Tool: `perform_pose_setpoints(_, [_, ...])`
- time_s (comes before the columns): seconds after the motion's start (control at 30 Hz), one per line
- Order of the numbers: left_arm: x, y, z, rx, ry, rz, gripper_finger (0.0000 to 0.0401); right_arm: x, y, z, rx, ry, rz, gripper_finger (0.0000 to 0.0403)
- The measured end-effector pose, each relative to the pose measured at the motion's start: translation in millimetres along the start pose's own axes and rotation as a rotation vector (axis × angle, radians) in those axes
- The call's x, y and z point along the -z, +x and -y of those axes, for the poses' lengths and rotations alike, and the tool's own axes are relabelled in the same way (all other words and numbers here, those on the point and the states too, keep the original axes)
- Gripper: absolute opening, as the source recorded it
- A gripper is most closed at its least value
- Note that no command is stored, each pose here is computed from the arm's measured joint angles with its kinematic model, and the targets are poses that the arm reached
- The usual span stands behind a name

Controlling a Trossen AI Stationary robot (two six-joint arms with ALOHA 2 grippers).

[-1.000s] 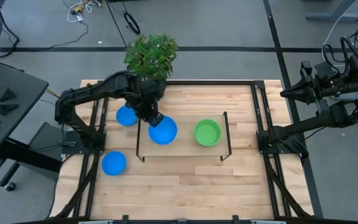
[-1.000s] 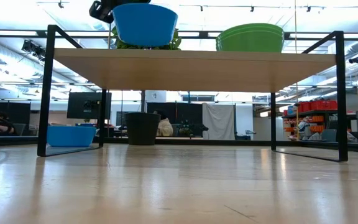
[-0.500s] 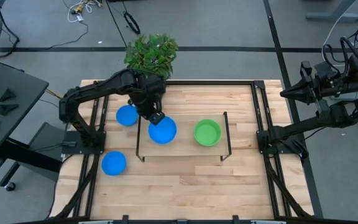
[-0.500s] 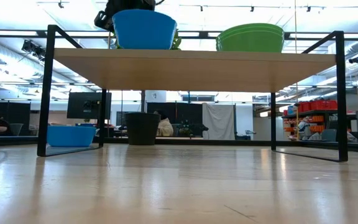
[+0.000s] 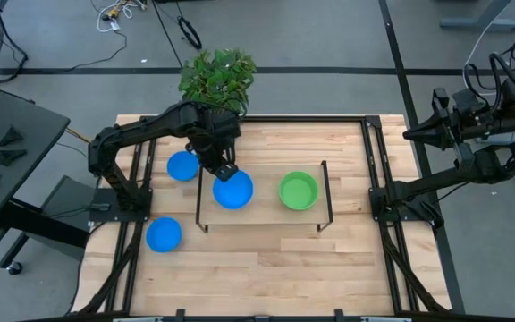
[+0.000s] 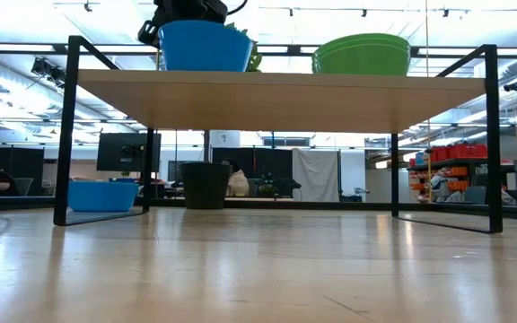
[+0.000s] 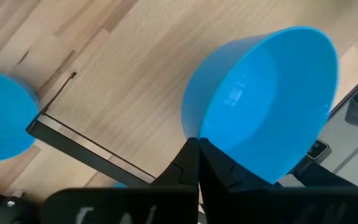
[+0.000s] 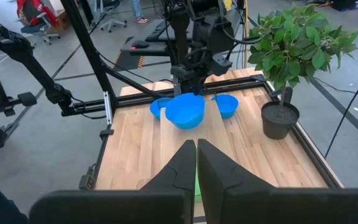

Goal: Pick & Place Mini bowls
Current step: Put the bottom blue bowl on the shelf

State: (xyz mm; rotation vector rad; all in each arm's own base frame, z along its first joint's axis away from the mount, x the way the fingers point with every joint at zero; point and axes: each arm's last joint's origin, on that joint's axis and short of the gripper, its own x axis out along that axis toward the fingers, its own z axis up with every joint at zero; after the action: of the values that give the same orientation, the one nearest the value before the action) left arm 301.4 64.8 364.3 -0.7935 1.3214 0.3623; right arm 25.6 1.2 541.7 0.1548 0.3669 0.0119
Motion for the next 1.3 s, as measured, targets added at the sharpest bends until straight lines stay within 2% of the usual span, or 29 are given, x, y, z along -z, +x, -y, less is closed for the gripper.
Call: perform_pose_setpoints(1.3, [-7.5,3.8,1.0,0.038,0.04,0.014,0.0,0.0,0.0,0.0,0.0,0.0,0.0,0.0021])
